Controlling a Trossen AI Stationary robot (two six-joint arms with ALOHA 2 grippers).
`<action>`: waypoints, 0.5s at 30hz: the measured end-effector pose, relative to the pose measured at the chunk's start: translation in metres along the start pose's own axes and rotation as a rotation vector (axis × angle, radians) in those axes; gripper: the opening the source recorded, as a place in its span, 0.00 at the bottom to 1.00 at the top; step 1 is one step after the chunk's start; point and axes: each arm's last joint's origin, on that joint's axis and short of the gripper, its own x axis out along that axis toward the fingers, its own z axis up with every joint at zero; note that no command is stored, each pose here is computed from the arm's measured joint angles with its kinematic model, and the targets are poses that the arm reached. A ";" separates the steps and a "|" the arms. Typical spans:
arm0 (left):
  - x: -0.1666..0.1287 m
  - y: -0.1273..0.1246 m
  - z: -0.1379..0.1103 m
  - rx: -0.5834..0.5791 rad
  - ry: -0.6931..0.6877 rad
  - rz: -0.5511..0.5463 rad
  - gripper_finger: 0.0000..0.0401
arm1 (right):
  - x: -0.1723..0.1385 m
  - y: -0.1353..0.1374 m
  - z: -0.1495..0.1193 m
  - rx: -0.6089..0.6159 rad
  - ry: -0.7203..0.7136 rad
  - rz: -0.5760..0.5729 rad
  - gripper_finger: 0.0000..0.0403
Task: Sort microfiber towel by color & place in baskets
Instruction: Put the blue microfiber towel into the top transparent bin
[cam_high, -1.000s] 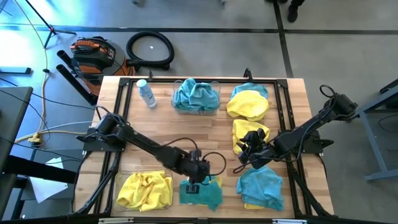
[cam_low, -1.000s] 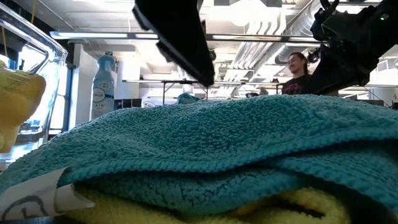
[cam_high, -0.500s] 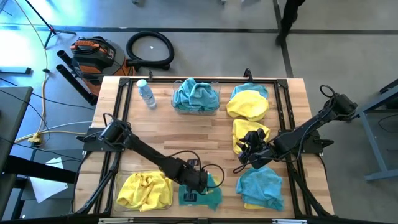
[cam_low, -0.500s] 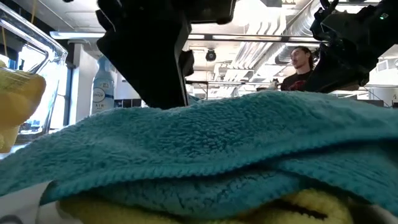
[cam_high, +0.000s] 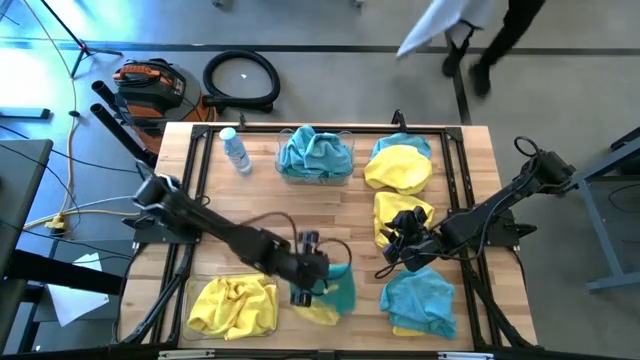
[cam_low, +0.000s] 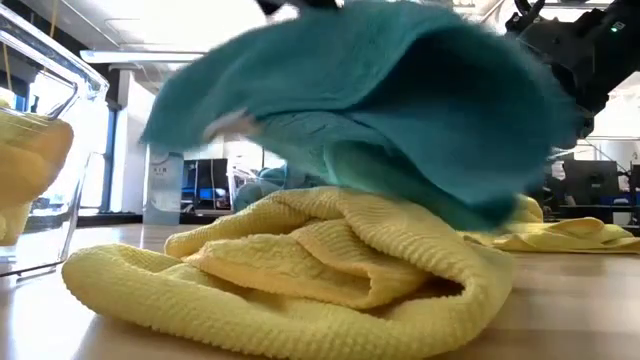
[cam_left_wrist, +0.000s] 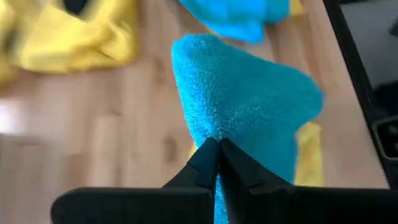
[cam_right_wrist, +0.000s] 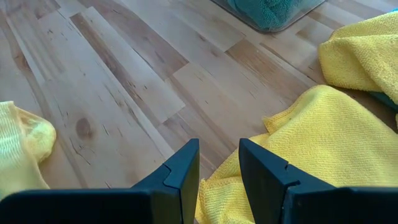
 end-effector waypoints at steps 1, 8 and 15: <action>-0.008 0.005 0.003 0.007 -0.024 0.022 0.00 | 0.000 0.000 0.000 0.000 0.000 0.000 0.27; -0.065 0.052 0.015 0.037 -0.128 0.197 0.00 | 0.000 0.000 0.000 0.000 0.000 0.000 0.27; -0.112 0.127 0.008 -0.055 -0.114 0.426 0.00 | 0.000 0.000 0.000 -0.003 0.000 -0.003 0.27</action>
